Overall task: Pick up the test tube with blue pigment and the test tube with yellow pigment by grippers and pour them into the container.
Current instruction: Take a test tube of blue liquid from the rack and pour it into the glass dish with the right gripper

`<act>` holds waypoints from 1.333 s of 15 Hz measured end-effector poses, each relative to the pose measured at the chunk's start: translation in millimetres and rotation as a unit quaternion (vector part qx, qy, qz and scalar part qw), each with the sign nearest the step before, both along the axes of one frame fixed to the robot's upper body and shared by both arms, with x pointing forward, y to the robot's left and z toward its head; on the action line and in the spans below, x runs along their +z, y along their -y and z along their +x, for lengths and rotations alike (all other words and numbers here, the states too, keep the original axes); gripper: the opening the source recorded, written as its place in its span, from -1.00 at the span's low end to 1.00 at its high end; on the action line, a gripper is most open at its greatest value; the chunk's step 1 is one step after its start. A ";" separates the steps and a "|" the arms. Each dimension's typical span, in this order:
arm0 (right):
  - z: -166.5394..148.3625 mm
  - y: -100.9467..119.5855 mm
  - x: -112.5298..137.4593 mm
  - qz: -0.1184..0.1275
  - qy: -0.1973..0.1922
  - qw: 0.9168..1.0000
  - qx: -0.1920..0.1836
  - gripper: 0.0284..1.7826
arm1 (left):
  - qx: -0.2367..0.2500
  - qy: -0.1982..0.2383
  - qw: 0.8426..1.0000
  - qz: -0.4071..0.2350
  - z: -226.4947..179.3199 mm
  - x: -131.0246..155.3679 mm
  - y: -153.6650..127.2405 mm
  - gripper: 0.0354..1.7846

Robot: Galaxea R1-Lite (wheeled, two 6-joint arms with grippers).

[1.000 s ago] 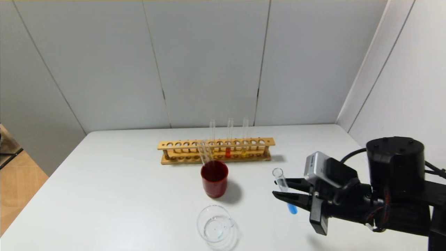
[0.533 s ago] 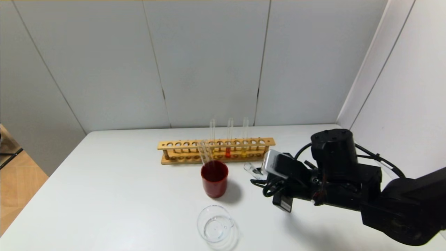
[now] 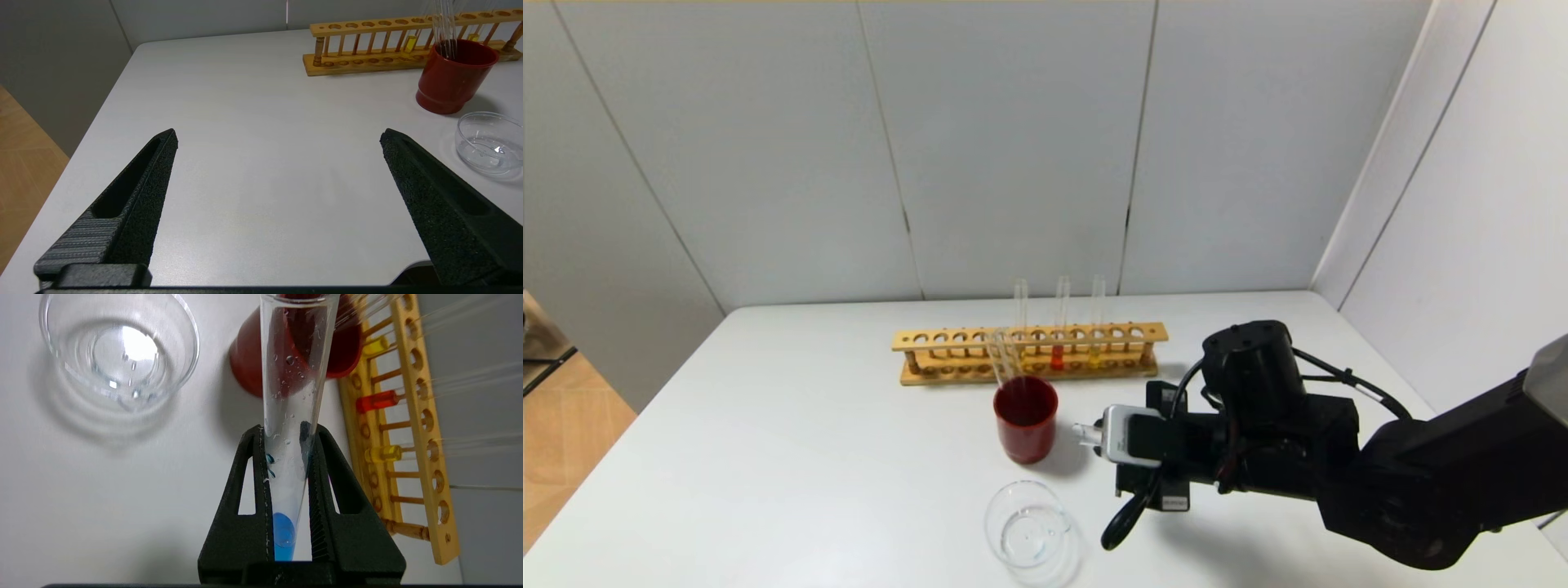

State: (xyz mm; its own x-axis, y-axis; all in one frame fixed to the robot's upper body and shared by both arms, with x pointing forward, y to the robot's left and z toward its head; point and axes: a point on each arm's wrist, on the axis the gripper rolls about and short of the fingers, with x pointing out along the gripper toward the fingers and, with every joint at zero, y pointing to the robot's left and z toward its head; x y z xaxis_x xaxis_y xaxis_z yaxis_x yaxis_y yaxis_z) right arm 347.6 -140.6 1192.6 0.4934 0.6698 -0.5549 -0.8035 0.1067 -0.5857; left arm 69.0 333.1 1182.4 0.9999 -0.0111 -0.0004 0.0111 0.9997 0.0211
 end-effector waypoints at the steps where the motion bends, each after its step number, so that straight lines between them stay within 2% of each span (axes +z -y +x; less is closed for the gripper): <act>1: -0.3 0.4 0.0 -0.027 0.008 1.000 -0.006 -0.65 | 0.000 0.000 1.000 0.000 0.0 0.0 0.0 0.96; 3: 1.5 -0.7 2.8 -0.062 0.019 0.998 -0.013 -0.65 | 0.000 0.000 1.000 0.000 0.0 -0.1 0.0 0.96; 7: 5.6 -15.7 15.1 -0.085 0.019 0.996 -0.011 -0.65 | 0.000 0.000 1.000 0.000 0.0 -0.1 0.0 0.96; 10: 5.6 -30.2 14.9 -0.101 0.024 0.995 -0.001 -0.65 | 0.000 0.000 1.000 0.000 0.0 -0.1 0.0 0.96; 14: 4.1 -37.0 10.5 -0.164 0.075 0.983 0.010 -0.65 | 0.000 0.000 1.000 0.000 0.0 0.0 0.0 0.96; 15: 2.3 -39.2 10.4 -0.173 0.083 0.981 0.013 -0.65 | 0.000 0.000 1.000 0.000 0.0 0.0 0.0 0.96; 20: -8.7 -51.7 10.1 -0.175 0.090 0.980 0.035 -0.65 | 0.000 0.000 1.000 0.000 0.0 -0.1 0.0 0.96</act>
State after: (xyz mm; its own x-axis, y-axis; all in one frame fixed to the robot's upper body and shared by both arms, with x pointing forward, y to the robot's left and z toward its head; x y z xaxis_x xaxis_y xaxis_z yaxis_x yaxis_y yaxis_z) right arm 338.9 -88.8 1202.7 0.5635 0.4900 -0.6650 -0.6825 -0.1774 -0.7090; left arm 69.1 333.1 1182.3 0.9999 -0.0111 -0.0009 0.0111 0.9997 0.0215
